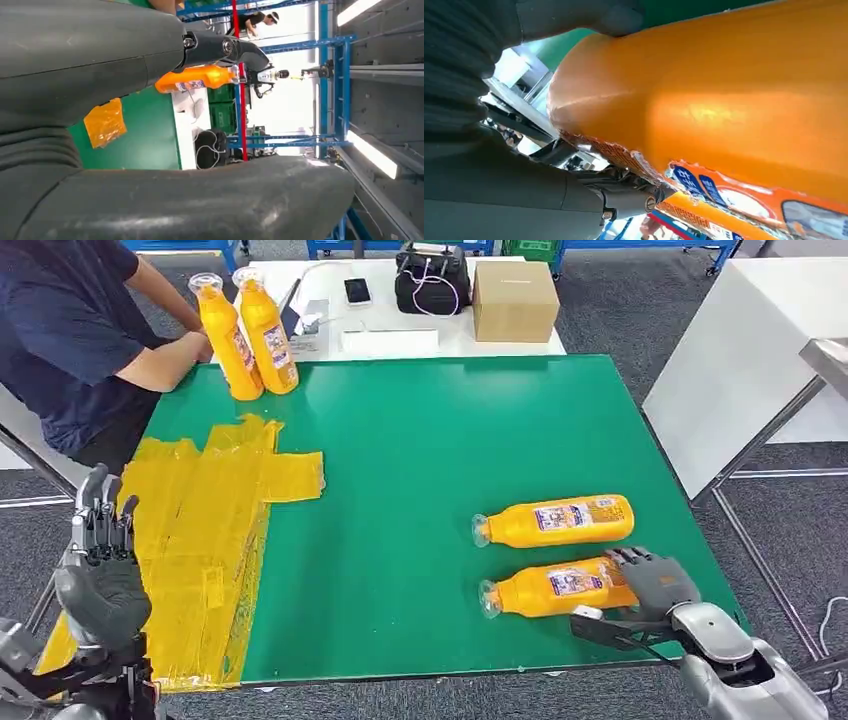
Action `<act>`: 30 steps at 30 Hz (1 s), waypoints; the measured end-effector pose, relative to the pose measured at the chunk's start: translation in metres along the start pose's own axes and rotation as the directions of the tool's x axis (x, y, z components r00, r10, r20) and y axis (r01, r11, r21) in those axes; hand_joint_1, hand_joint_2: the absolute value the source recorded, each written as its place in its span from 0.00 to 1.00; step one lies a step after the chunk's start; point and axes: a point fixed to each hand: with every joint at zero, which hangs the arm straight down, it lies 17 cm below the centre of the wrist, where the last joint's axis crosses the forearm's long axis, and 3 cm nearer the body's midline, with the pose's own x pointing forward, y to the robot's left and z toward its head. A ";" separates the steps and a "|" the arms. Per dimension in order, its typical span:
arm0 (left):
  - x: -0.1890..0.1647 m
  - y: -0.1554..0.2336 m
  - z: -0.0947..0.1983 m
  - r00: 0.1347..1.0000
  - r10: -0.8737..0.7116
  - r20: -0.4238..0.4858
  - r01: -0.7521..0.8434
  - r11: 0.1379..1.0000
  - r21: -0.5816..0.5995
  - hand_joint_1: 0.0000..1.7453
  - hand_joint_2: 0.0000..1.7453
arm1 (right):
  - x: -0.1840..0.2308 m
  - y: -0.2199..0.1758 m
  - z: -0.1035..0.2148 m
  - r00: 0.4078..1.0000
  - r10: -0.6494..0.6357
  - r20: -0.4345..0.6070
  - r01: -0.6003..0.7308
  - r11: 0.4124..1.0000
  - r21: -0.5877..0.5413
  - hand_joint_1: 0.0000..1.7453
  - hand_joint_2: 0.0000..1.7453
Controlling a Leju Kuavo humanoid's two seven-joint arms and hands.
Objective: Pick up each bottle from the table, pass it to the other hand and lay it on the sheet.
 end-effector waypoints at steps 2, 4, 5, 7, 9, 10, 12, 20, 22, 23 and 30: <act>0.000 0.000 -0.001 1.000 0.002 0.002 -0.002 1.000 0.001 0.00 0.00 | 0.003 0.002 -0.002 1.000 0.002 0.007 -0.002 1.000 0.006 1.00 1.00; -0.003 0.001 -0.001 1.000 0.021 -0.014 -0.021 1.000 0.006 0.00 0.00 | 0.009 0.000 -0.005 1.000 -0.010 0.019 0.010 1.000 0.002 1.00 1.00; -0.005 0.001 -0.001 0.999 0.032 -0.023 -0.032 0.999 0.008 0.00 0.00 | 0.013 0.000 -0.005 0.999 -0.039 0.027 0.039 0.999 -0.002 1.00 1.00; -0.006 0.001 0.000 0.998 0.057 -0.035 -0.057 0.998 0.009 0.00 0.00 | 0.029 -0.002 -0.006 0.988 -0.144 0.063 0.145 0.989 -0.006 1.00 1.00; -0.008 0.000 0.003 0.994 0.094 -0.049 -0.094 0.996 0.005 0.00 0.00 | 0.059 -0.006 0.002 0.930 -0.339 0.144 0.341 0.940 0.012 1.00 1.00; -0.010 0.000 0.006 0.992 0.114 -0.057 -0.114 0.993 0.005 0.00 0.00 | 0.081 -0.016 0.009 0.866 -0.454 0.208 0.460 0.888 0.025 1.00 1.00; -0.012 0.000 0.011 0.987 0.145 -0.070 -0.145 0.989 0.002 0.00 0.00 | 0.122 -0.033 0.027 0.719 -0.619 0.316 0.631 0.772 0.076 1.00 1.00; -0.013 -0.003 0.017 0.974 0.211 -0.088 -0.212 0.977 -0.007 0.00 1.00 | 0.149 -0.123 0.066 0.584 -0.603 0.544 0.744 0.665 -0.062 1.00 1.00; -0.012 -0.005 0.017 0.967 0.236 -0.093 -0.239 0.971 -0.013 0.00 1.00 | 0.154 -0.145 0.075 0.565 -0.580 0.587 0.758 0.646 -0.091 1.00 1.00; -0.012 -0.006 0.017 0.966 0.241 -0.094 -0.243 0.970 -0.016 0.00 1.00 | 0.156 -0.154 0.078 0.557 -0.571 0.603 0.763 0.638 -0.101 1.00 1.00; -0.011 -0.016 0.019 0.958 0.269 -0.098 -0.274 0.961 -0.043 0.00 1.00 | 0.169 -0.191 0.092 0.510 -0.541 0.669 0.799 0.587 -0.134 1.00 1.00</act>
